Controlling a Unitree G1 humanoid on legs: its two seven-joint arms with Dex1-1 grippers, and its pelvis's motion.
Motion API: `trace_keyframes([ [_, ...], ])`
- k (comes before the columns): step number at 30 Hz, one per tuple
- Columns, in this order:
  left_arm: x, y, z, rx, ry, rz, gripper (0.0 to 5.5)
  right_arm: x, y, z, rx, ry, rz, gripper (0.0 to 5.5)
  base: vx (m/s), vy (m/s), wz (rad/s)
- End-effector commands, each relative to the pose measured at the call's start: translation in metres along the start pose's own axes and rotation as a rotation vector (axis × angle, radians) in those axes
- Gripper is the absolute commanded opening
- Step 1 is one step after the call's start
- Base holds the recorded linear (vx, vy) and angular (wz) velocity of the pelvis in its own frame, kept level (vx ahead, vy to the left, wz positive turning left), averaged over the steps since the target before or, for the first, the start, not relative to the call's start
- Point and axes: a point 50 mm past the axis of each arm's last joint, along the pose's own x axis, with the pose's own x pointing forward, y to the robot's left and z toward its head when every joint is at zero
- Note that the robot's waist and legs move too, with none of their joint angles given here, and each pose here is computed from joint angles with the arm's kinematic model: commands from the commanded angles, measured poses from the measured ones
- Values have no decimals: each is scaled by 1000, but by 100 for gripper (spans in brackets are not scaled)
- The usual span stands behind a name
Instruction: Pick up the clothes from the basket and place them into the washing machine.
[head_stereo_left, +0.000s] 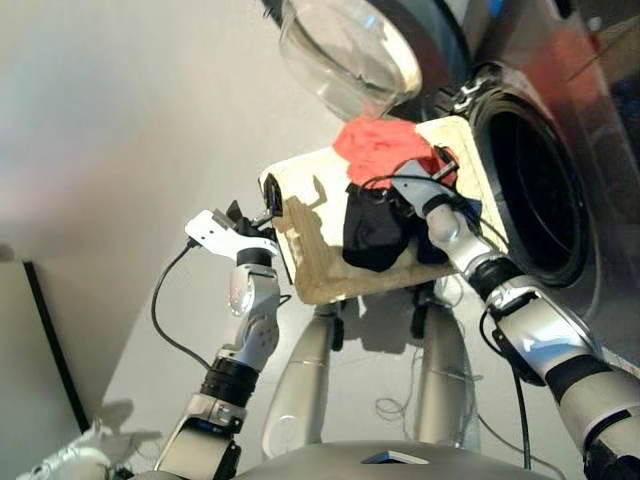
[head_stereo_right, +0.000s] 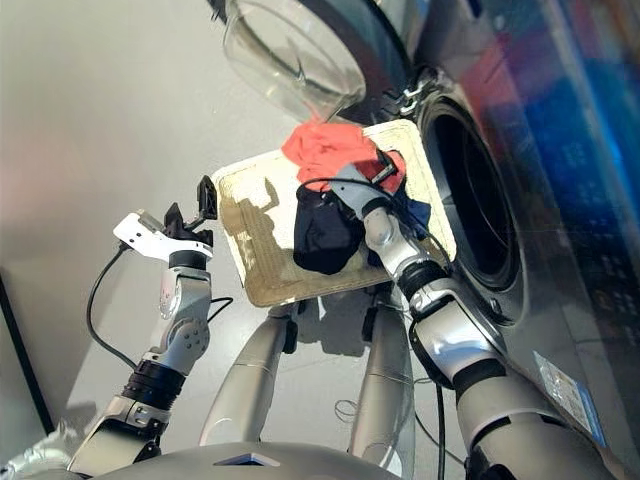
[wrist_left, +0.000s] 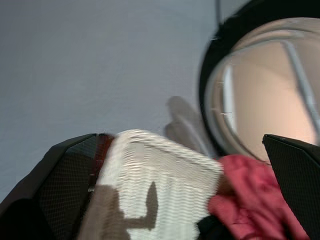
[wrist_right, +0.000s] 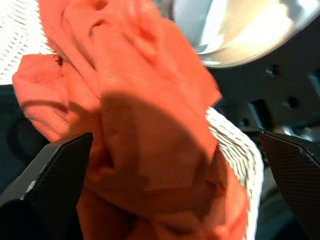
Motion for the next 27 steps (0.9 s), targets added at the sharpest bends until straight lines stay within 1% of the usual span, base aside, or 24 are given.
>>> trace_keyframes([
  [1, 3, 0, 27, 95, -105, -88, 550, 13, -20, 31, 63, -89, -58, 550, 61, -4, 214],
  [5, 4, -1, 28, 120, -103, -104, 550, 15, -26, 28, 56, -58, -65, 550, 38, -5, 132],
  [9, 3, -6, 23, 128, -69, -144, 550, 19, -49, 18, 190, 27, -143, 550, 16, -10, 184],
  [11, 2, -6, 21, 132, -54, -158, 550, 21, -61, 21, 218, 33, -181, 550, 12, -7, 229],
  [12, 2, -6, 20, 135, -44, -158, 550, 21, -66, 19, 240, 45, -200, 412, 0, 0, 0],
  [13, 3, -7, 19, 140, -40, -163, 550, 20, -70, 18, 252, 47, -225, 0, 0, 0, 0],
  [15, 2, -6, 19, 153, -36, -166, 550, 20, -71, 19, 271, 44, -241, 0, 0, 0, 0],
  [20, 5, -3, 19, 172, -38, -144, 550, 22, -69, 27, 224, 20, -273, 0, 0, 0, 0],
  [26, 5, 2, 20, 179, -57, -93, 550, 16, -62, 31, 316, -38, -371, 0, -16, 2, -20],
  [27, 7, 2, 20, 192, -70, -67, 550, 8, -60, 24, 332, -56, -452, 0, -105, 11, -110],
])
